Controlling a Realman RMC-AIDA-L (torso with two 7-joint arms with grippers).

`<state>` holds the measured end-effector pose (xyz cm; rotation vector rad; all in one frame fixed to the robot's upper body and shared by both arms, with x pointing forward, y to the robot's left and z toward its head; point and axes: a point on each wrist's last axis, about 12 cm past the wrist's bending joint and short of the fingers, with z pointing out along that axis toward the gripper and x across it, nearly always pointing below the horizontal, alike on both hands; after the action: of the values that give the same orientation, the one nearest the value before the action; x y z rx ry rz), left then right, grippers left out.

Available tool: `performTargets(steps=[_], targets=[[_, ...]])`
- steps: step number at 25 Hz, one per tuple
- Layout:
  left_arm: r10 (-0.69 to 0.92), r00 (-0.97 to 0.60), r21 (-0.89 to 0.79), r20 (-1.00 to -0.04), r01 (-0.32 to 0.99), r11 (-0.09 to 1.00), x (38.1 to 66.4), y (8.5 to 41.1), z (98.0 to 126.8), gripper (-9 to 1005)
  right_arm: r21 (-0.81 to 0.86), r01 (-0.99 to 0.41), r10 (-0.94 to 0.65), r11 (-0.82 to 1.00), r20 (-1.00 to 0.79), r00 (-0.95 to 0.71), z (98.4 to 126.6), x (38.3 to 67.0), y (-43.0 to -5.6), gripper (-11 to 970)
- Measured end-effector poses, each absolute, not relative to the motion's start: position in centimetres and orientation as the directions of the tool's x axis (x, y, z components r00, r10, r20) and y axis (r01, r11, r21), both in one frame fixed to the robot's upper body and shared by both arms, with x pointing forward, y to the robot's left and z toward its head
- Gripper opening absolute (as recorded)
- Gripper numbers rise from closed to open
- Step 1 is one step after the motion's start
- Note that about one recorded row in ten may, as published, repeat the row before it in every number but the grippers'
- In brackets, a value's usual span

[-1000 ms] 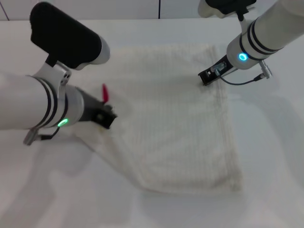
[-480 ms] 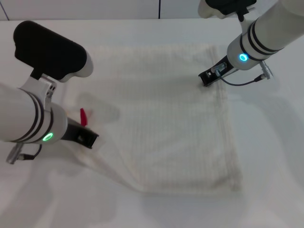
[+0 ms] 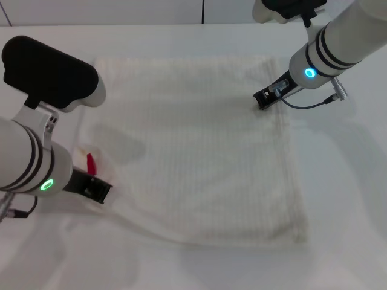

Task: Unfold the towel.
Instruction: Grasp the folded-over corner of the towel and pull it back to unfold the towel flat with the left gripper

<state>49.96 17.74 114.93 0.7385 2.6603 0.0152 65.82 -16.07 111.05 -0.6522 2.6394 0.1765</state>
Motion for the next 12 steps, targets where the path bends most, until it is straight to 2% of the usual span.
performTargets(steps=[7,12], targets=[[0.484,-0.813,0.11,-0.322,0.476,0.873,49.9,18.4,114.8,55,0.023,-0.469,-0.417,0.883,-0.422,-0.805,111.0,65.8,-16.1,-1],[0.477,-0.838,0.112,-0.264,0.465,0.878,49.9,19.0,113.6,55,0.024,-0.469,-0.417,0.883,-0.423,-0.805,111.0,65.8,-16.1,-1]])
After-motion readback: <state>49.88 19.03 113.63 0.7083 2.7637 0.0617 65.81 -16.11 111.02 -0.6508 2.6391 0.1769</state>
